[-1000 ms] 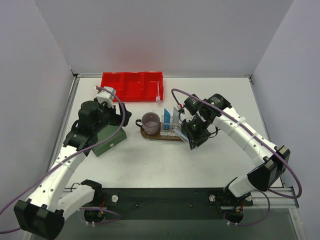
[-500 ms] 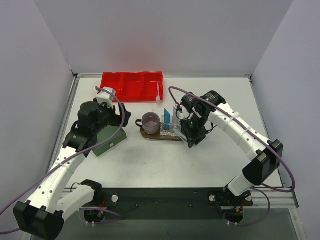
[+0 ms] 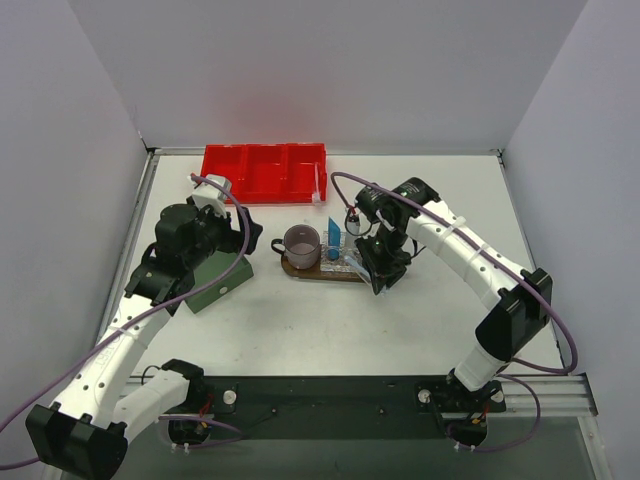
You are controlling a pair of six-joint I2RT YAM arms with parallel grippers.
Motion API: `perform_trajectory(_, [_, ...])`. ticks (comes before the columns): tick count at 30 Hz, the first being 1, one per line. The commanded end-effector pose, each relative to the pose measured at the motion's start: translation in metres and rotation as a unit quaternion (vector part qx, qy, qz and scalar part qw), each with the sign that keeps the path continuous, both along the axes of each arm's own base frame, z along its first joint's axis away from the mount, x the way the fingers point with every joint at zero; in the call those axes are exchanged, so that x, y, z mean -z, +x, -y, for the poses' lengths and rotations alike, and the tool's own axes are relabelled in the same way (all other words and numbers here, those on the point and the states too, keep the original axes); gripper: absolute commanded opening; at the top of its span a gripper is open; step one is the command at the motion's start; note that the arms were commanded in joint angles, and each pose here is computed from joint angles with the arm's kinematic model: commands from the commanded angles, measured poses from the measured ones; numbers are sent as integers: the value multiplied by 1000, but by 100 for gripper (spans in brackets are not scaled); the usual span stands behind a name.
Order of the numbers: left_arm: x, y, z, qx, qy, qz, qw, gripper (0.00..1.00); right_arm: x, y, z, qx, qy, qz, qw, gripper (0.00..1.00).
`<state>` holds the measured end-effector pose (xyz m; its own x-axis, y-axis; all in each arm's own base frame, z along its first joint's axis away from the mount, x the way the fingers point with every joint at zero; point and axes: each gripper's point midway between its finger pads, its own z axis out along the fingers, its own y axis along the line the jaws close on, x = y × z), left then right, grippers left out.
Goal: Prepare toiletry sets of a toothbrush and toothpaste on the tray
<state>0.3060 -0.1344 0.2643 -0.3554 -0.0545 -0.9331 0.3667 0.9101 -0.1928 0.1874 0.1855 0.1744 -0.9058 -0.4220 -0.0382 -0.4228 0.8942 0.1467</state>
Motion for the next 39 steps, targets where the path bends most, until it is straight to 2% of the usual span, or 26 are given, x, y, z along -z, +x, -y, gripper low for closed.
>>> perform_trajectory(1, [-8,-1,-1,0,2,18,1000,91,-7,-4,2,-3,-4,-16,1000,0])
perform_trajectory(39, [-14,-3,0,1,-5,27,1000,91,10,19,-17,22,-13,-27,999,0])
